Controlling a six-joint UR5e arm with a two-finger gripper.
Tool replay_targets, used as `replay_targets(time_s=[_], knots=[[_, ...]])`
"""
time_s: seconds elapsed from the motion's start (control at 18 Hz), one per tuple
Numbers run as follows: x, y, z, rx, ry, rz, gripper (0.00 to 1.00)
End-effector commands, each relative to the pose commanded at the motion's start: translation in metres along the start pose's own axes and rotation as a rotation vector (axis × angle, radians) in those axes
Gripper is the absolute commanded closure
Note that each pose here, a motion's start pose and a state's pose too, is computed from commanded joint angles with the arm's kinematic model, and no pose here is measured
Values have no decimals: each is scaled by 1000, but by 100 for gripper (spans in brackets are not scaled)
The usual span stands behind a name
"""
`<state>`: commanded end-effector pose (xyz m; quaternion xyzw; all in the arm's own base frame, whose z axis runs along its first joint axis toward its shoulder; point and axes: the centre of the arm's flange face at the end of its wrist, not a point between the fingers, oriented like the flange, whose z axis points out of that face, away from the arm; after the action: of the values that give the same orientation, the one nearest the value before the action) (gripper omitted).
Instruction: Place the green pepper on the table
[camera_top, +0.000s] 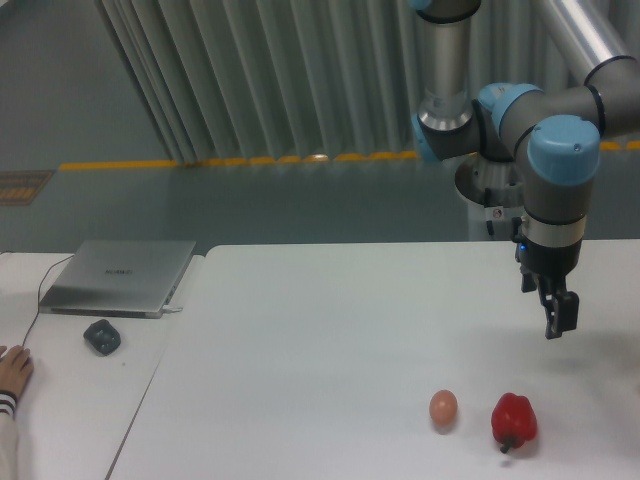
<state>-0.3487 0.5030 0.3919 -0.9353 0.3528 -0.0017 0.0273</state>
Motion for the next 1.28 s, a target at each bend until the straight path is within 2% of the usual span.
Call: replay_targets(time_s=[1.06, 1.28], knots=[[1, 1, 4, -1, -15, -15, 0], [1, 7, 3, -64, -26, -10, 0]])
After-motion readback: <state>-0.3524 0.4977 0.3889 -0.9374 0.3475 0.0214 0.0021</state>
